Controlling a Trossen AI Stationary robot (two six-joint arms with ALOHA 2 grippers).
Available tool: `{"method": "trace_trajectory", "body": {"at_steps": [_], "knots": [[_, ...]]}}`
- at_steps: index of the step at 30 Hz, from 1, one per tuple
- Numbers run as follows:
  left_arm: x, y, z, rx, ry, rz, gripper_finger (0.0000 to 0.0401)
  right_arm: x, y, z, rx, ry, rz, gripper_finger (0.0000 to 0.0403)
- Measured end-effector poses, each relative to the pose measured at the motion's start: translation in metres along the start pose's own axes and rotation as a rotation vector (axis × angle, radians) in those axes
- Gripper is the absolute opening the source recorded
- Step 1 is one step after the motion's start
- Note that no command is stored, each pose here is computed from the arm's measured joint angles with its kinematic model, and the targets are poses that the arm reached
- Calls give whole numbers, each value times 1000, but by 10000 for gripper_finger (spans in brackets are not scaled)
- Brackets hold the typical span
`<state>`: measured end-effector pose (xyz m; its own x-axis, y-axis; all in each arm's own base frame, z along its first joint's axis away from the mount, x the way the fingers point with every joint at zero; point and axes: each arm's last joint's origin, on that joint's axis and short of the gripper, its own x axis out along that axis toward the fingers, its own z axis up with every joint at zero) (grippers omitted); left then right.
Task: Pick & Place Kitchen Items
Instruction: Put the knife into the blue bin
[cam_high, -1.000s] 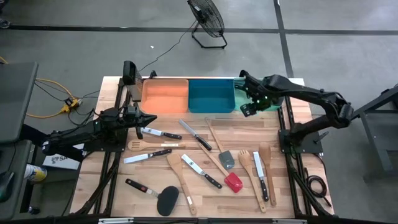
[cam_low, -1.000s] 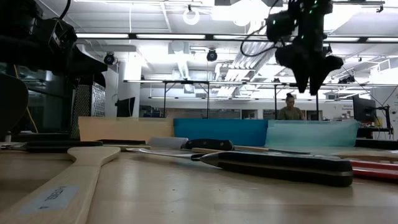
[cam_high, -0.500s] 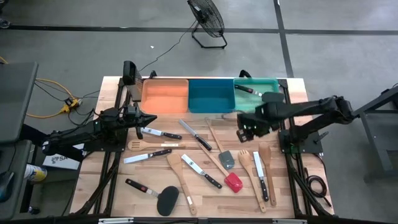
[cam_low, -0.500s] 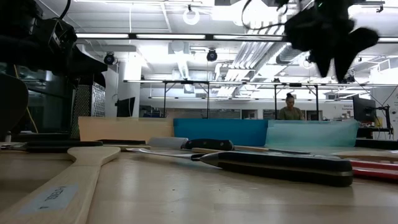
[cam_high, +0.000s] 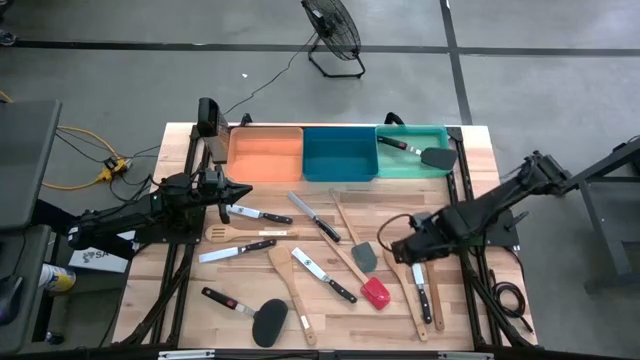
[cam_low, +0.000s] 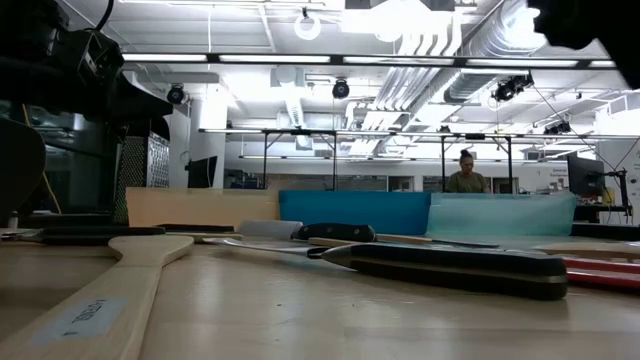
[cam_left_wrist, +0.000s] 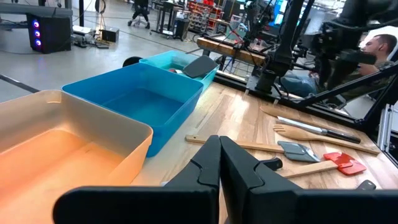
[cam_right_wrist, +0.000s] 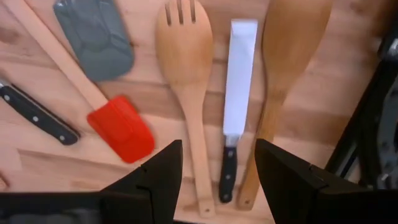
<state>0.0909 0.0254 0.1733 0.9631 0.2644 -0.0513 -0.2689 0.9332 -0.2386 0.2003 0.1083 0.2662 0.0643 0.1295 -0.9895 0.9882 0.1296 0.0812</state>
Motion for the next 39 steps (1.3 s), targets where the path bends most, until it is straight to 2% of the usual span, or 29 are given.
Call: {"method": "trace_trajectory", "body": {"at_steps": [6,18,29,39], "knots": [[0,0,0,0,0,-1,0,21,7,-26,0,34,-40,191],[0,0,0,0,0,-1,0,76,22,-58,24,115,-214,191],[0,0,0,0,0,0,0,98,20,-60,29,43,-248,191],[0,0,0,0,0,0,0,111,12,-58,20,49,-258,191]]}}
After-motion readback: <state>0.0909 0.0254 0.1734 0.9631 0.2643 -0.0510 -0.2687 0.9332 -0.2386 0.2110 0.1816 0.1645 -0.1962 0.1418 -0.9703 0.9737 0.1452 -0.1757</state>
